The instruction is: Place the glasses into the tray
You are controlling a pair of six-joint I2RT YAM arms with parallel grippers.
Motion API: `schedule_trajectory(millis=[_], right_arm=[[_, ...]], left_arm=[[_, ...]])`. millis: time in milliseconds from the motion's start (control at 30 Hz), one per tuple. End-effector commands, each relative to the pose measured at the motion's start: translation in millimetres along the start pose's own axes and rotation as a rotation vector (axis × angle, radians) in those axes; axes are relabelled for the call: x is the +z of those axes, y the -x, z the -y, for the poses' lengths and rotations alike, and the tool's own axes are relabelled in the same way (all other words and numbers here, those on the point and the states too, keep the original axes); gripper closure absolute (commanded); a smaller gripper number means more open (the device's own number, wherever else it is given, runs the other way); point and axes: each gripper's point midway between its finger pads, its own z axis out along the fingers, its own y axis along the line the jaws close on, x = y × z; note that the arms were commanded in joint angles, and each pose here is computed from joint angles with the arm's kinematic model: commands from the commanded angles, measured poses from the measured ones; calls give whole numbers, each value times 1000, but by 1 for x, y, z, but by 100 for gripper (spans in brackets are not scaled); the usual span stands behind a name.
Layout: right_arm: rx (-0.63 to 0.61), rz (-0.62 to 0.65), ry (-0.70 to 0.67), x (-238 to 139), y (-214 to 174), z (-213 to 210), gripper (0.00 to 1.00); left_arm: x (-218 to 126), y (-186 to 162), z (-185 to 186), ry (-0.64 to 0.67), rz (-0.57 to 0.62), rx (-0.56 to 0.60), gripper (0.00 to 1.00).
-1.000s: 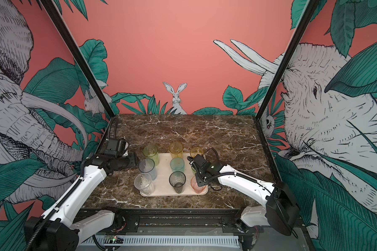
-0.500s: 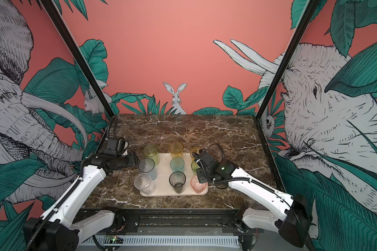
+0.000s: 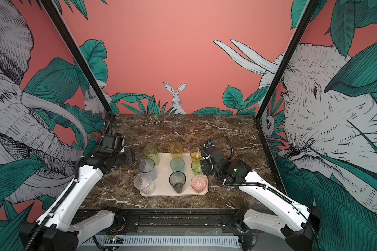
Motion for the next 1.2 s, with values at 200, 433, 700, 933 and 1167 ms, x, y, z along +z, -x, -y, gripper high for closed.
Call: schedule_trajectory(millis=[200, 433, 700, 933, 1167], right_arm=[[73, 159, -134, -5, 56, 49, 15], [203, 246, -215, 6, 87, 92, 5], [308, 252, -278, 30, 86, 140, 1], [378, 207, -317, 63, 55, 181, 0], [474, 189, -439, 87, 4, 224, 1]], left_arm=[[-31, 51, -4, 38, 189, 43, 31], [-33, 86, 0, 29, 391, 49, 24], [-27, 111, -13, 141, 540, 80, 3], [18, 104, -33, 195, 448, 94, 1], [52, 77, -62, 286, 488, 69, 1]])
